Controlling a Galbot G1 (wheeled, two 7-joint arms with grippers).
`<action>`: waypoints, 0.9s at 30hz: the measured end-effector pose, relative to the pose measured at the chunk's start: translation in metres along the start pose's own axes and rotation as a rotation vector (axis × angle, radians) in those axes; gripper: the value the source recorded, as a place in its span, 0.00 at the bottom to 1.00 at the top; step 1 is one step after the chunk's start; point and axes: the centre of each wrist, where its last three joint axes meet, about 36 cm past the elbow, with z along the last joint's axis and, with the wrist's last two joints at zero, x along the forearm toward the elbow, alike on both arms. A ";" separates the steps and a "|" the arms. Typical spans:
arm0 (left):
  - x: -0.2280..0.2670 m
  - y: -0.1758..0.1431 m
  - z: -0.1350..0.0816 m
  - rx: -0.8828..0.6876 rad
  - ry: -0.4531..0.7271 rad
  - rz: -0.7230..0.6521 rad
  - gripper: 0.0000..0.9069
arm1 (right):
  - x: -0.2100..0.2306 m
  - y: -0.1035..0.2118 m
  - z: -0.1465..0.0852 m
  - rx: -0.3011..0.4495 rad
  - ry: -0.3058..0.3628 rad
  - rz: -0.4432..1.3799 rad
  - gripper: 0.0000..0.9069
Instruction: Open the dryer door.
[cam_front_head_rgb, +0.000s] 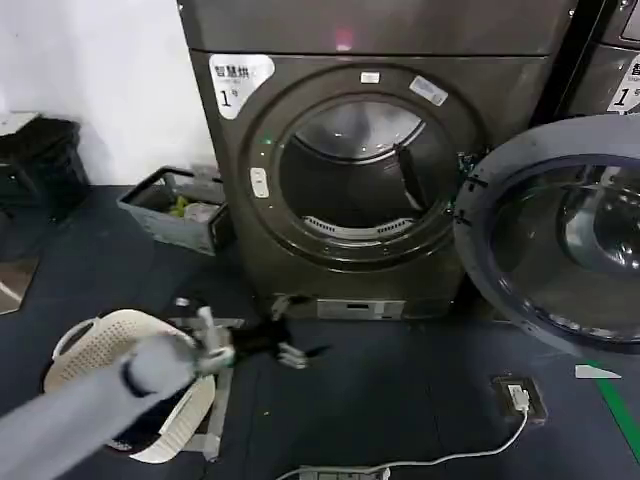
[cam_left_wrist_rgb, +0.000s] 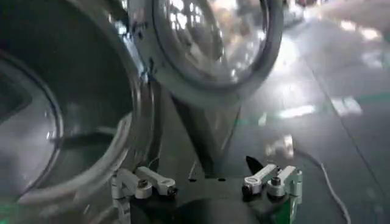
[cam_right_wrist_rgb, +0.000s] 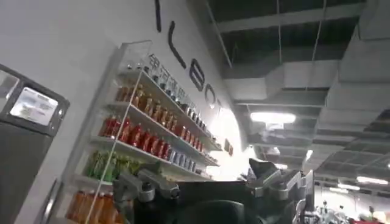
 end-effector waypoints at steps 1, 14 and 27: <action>0.011 0.003 0.001 -0.010 0.036 0.001 1.00 | 0.000 0.001 0.000 0.002 -0.001 -0.001 1.00; 0.150 0.030 -0.012 -0.150 0.438 -0.138 1.00 | -0.002 0.003 -0.002 0.032 -0.009 0.001 1.00; 0.236 0.032 0.008 -0.221 0.764 -0.119 1.00 | -0.002 -0.011 -0.007 0.042 -0.020 0.027 1.00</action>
